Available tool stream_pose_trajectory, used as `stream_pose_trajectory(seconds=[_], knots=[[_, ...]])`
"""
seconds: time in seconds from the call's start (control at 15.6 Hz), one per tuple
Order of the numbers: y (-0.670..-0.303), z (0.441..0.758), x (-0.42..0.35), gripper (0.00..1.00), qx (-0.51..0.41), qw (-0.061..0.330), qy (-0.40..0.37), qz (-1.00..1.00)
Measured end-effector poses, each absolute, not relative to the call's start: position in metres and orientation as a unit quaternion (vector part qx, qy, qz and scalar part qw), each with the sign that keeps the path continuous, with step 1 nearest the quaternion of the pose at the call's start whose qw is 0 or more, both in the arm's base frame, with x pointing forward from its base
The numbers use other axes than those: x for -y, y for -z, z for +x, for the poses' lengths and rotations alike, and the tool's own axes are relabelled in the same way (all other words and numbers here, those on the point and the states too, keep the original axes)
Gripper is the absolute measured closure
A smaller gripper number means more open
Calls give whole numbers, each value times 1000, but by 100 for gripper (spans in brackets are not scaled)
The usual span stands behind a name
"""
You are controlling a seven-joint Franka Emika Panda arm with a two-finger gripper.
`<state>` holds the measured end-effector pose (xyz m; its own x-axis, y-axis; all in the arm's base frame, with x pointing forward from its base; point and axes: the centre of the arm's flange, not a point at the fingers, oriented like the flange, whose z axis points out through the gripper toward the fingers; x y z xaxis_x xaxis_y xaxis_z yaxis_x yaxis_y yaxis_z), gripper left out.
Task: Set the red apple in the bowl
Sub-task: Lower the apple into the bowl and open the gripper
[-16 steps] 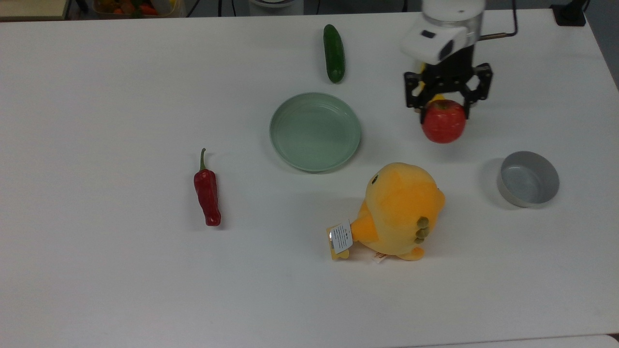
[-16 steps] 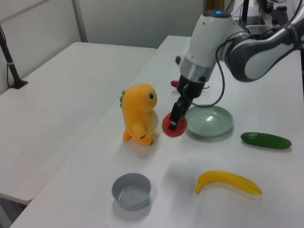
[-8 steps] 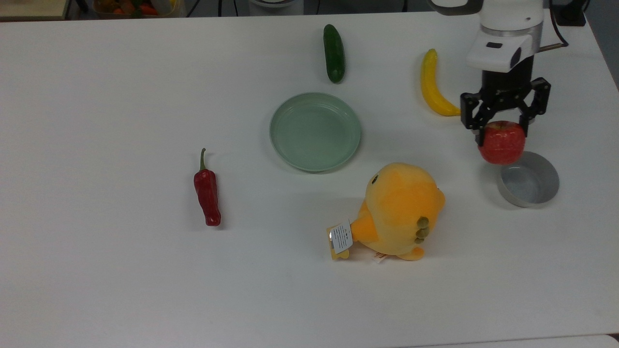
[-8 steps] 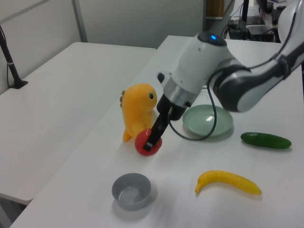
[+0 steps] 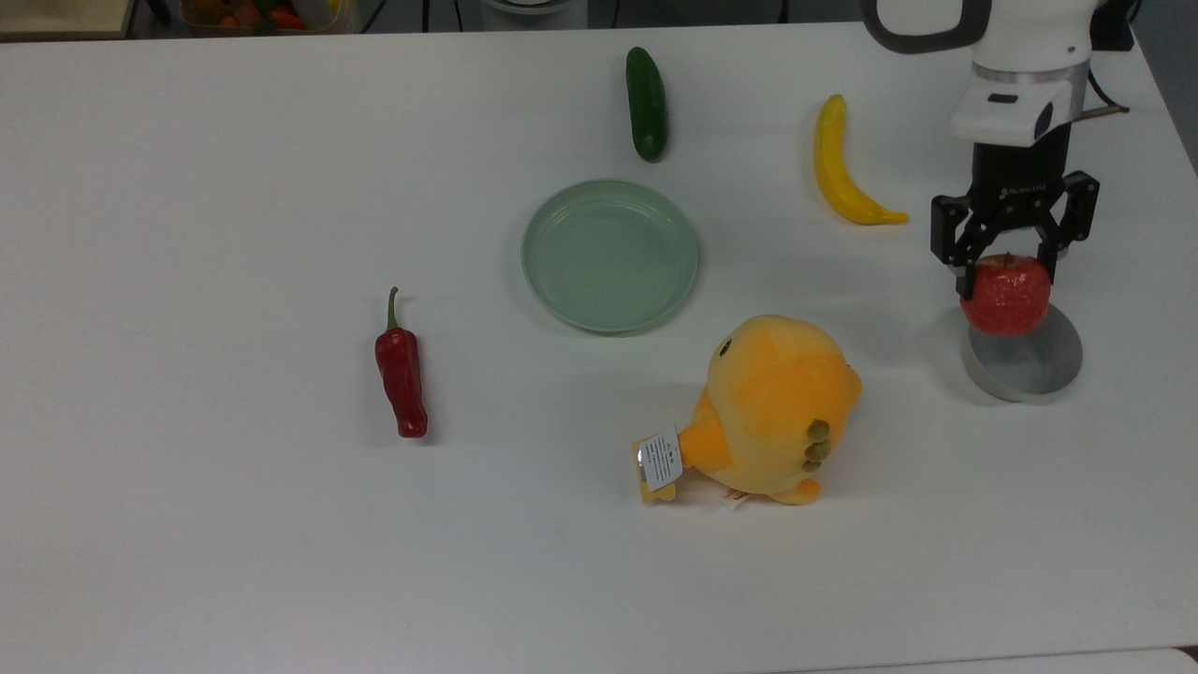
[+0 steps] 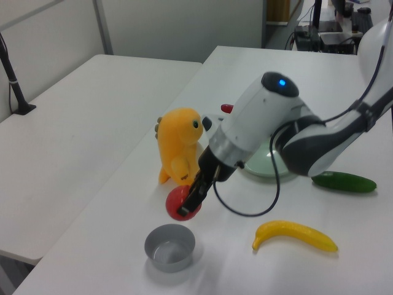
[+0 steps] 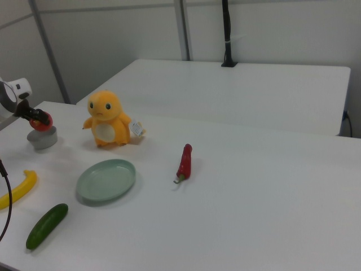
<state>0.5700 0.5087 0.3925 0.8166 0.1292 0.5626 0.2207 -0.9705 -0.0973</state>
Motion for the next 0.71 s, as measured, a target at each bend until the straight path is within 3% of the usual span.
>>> stream_pose_trajectory(seconds=[0.71], knots=[[-336, 563, -542, 22, 115, 93, 328, -933]])
